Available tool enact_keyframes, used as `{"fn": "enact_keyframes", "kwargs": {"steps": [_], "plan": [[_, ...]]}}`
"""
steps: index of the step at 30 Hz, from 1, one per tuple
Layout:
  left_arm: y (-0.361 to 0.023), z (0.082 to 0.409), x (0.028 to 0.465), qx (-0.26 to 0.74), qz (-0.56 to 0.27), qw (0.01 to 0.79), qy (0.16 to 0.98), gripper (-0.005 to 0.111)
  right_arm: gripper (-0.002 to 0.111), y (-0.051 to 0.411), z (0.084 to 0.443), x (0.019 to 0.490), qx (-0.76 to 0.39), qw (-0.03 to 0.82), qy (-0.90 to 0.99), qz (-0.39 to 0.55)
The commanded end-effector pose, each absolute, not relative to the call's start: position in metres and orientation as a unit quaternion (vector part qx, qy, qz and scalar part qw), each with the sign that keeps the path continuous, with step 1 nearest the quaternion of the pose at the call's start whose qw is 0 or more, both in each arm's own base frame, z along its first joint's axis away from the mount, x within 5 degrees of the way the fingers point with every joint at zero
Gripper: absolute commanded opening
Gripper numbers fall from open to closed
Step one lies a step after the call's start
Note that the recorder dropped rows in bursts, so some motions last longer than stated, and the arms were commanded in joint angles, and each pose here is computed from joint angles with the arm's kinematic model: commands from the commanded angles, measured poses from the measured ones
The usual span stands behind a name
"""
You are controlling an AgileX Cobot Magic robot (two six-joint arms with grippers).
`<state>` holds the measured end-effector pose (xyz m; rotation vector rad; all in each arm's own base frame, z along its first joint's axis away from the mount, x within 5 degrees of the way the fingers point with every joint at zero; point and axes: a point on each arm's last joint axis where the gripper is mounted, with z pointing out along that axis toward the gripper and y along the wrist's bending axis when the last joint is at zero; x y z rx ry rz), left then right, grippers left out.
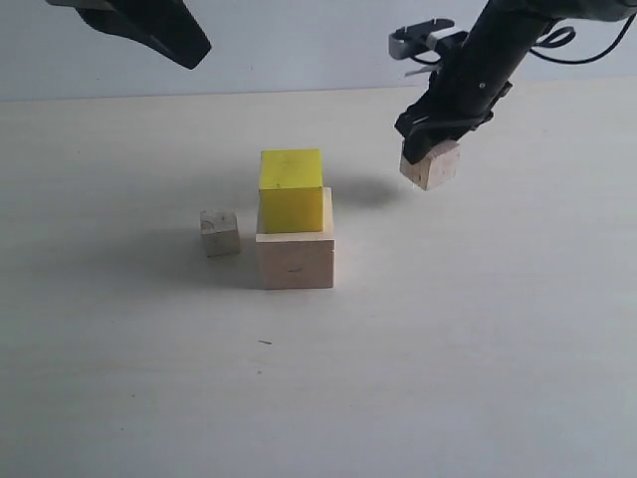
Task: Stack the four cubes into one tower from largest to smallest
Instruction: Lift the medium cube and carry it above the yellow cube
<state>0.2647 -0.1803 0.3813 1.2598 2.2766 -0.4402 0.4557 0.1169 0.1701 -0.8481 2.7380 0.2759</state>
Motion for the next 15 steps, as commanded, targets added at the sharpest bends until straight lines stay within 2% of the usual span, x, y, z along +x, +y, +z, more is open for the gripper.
{"fn": "enact_keyframes", "kwargs": {"steps": [1, 7, 15], "plan": [[-0.179, 0.382, 0.263, 0.463, -0.164, 0.249, 0.835, 0.000, 0.000, 0.115, 0.221, 0.440, -0.293, 0.147, 0.939, 0.104], [-0.179, 0.382, 0.263, 0.469, -0.162, 0.251, 0.831, 0.000, 0.000, 0.141, 0.271, 0.411, -0.312, 0.159, 0.922, 0.165], [-0.178, 0.381, 0.261, 0.473, -0.163, 0.236, 0.833, 0.000, 0.000, 0.192, 0.289, 0.375, -0.478, 0.155, 0.853, 0.138]]}}
